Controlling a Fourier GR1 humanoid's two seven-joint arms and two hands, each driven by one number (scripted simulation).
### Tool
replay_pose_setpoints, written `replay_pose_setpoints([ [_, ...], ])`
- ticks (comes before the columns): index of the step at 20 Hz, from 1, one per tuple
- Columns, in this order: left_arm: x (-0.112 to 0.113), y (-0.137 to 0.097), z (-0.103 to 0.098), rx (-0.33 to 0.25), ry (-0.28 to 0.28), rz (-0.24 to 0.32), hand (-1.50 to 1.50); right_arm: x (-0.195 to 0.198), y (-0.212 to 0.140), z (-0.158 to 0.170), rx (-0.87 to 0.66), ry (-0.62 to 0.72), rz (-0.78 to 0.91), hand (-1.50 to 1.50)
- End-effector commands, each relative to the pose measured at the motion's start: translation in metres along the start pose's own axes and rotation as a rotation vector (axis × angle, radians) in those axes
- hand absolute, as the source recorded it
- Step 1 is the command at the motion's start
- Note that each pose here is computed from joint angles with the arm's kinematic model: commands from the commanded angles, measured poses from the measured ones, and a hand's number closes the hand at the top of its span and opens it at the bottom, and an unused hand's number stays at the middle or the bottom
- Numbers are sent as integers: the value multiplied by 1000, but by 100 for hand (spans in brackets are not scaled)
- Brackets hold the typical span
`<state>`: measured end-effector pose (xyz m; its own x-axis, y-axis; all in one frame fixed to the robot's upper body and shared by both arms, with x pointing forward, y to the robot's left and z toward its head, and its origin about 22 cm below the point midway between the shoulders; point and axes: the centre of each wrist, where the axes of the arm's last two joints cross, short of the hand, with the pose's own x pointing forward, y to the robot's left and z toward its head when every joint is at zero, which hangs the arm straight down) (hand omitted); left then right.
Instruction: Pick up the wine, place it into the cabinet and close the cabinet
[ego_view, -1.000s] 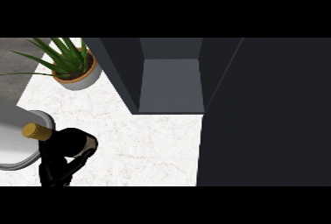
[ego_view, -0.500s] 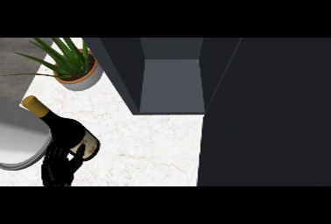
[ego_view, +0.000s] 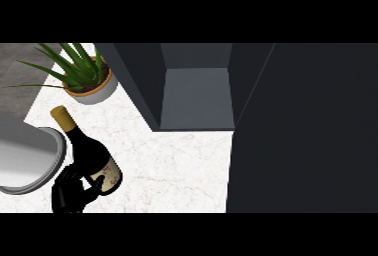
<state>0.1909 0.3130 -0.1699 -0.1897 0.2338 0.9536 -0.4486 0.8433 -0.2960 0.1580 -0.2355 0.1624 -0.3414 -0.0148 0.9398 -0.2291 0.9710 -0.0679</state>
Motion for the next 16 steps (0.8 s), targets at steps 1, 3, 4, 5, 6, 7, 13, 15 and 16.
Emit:
replay_pose_setpoints([
  [1,-16,-11,28,-259,134,31,150,-4,0,-2,4,5,-6,-150],
  [3,-19,0,50,-431,197,44,150,-5,-1,-2,-10,-13,-12,-150],
  [4,-14,3,38,-446,169,19,150,-5,1,-9,-4,3,2,-150],
  [5,-17,1,51,-450,155,24,150,4,-8,4,12,12,8,-150],
  [6,-13,-2,41,-458,146,27,150,0,4,0,-25,13,-20,-150],
  [7,-12,16,52,-446,152,51,150,-2,6,9,3,8,-7,-150],
  [13,-1,13,52,-525,108,148,150,2,1,2,-8,-12,1,-150],
  [15,11,-10,37,-549,107,185,150,-6,-10,8,-4,2,-16,-150],
  [16,10,-26,41,-562,67,177,150,0,-9,1,-10,10,-3,-150],
])
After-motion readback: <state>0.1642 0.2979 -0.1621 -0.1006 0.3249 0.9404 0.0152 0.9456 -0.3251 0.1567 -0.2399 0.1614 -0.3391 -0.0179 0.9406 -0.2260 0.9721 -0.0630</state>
